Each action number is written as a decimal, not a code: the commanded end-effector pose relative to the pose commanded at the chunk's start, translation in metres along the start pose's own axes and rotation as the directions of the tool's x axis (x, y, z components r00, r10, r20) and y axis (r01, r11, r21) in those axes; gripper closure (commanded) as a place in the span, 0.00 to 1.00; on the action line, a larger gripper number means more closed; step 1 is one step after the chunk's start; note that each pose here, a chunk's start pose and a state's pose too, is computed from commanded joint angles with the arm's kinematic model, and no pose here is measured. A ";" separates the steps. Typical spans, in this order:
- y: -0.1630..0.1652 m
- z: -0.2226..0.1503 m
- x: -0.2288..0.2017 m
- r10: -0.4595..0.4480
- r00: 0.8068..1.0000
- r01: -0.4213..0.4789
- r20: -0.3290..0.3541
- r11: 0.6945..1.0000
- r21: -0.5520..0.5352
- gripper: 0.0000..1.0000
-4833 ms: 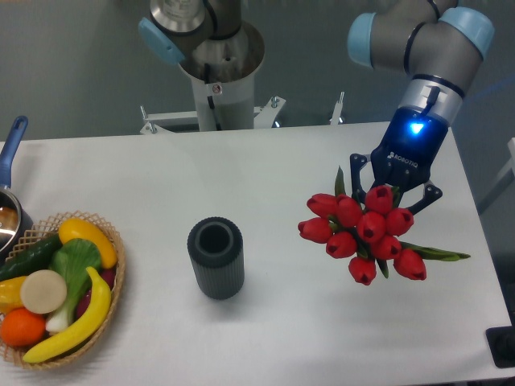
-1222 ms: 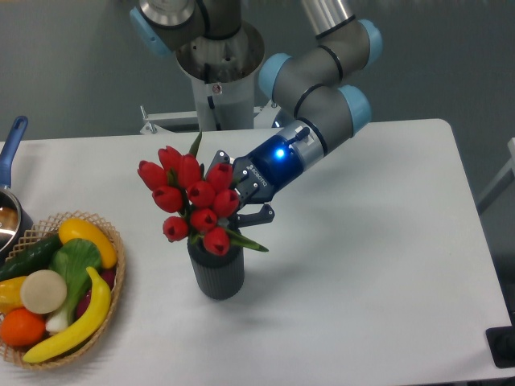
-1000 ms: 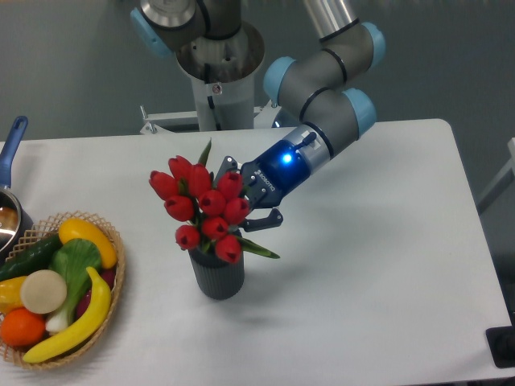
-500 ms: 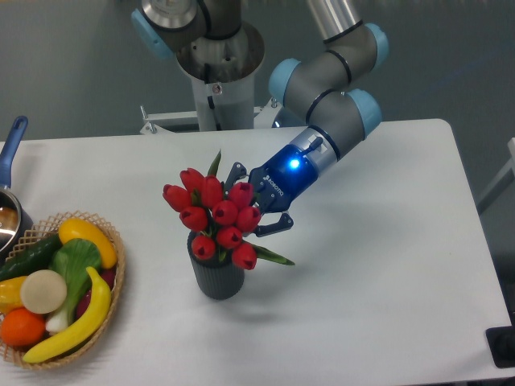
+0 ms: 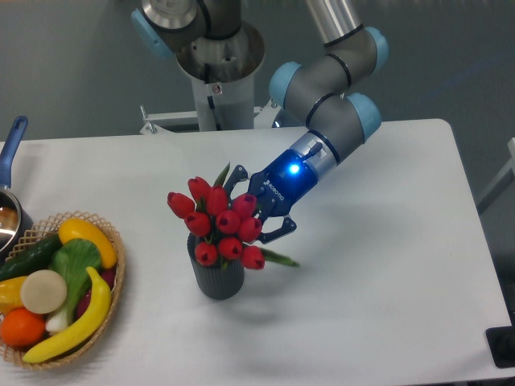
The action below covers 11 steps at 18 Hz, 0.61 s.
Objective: Insert the flowers into the vase
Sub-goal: 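Push the tulip bunch further down into the vase, then open the gripper to release the tulips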
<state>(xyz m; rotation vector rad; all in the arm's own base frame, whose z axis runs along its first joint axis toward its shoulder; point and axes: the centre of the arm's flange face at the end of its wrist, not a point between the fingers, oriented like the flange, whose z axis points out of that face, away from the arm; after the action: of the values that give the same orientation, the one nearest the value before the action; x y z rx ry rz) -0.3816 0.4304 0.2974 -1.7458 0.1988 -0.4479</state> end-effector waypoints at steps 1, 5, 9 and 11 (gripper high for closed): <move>-0.002 0.000 0.000 0.008 1.000 -0.007 0.004 1.000 -0.008 0.01; -0.004 -0.006 -0.002 0.039 0.998 -0.031 0.049 0.989 -0.142 0.00; -0.015 -0.016 0.004 0.069 0.994 -0.052 0.081 0.979 -0.196 0.00; -0.021 -0.020 0.009 0.101 0.989 -0.068 0.109 0.959 -0.275 0.00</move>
<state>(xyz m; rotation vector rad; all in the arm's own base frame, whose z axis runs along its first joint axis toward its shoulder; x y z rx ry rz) -0.3843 0.4137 0.3228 -2.0180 0.2563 -0.2584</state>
